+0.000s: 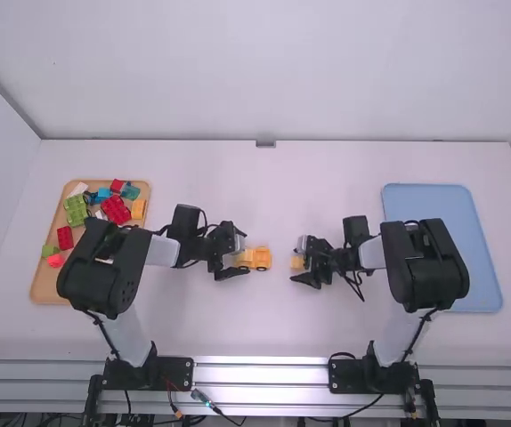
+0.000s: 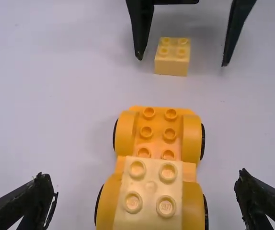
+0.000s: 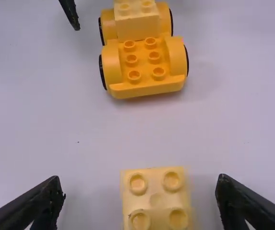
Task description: Assemble lego blocks to make yellow taxi
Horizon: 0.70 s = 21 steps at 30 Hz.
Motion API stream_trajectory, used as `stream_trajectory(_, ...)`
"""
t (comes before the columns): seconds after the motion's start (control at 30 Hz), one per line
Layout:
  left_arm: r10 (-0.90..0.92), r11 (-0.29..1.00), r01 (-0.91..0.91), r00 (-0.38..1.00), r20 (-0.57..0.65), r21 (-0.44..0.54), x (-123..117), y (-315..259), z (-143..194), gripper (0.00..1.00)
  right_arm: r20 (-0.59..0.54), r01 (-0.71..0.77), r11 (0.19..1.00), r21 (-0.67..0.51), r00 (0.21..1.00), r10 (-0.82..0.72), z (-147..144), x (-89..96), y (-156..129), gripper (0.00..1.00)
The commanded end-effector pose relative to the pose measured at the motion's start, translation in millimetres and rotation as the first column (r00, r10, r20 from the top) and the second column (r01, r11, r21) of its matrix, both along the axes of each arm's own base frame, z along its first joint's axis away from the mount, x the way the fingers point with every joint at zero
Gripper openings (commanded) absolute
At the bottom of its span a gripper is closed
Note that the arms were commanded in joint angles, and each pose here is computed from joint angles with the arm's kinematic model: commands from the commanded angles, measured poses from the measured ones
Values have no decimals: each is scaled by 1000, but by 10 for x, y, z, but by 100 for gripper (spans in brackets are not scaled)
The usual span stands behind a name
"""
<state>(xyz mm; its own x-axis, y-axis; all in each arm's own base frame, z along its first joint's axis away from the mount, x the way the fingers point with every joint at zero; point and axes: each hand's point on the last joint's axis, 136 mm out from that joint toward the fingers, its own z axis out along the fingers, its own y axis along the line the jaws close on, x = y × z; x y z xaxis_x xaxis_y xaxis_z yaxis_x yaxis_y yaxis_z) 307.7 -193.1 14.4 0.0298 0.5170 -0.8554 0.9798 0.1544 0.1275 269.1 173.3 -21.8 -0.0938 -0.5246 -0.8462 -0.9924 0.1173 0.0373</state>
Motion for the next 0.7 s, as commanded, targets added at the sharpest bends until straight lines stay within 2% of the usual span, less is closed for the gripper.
stream_trajectory(0.0,-22,999,23,1000,10,-25,13,-39,52,99,-4,-2,1000,8,1000,2,-2,24,6,73)
stream_trajectory(0.13,-22,999,22,1000,9,-25,12,-37,51,99,-8,14,1000,5,1000,-14,-9,43,-36,55)
stream_trajectory(0.27,-22,999,23,1000,9,-25,12,-39,52,99,-17,23,1000,-1,1000,-23,-19,48,-54,46)
stream_trajectory(0.37,-22,999,23,1000,10,-25,13,-39,52,99,-18,23,999,-23,1000,-23,-50,42,-47,34)
stream_trajectory(0.57,-26,999,26,1000,9,-26,6,-47,46,99,-33,33,999,-40,999,-35,-67,58,-15,24)
stream_trajectory(0.67,-46,999,47,999,16,-23,-25,-100,26,99,-27,31,999,-10,999,-31,3,114,12,22)
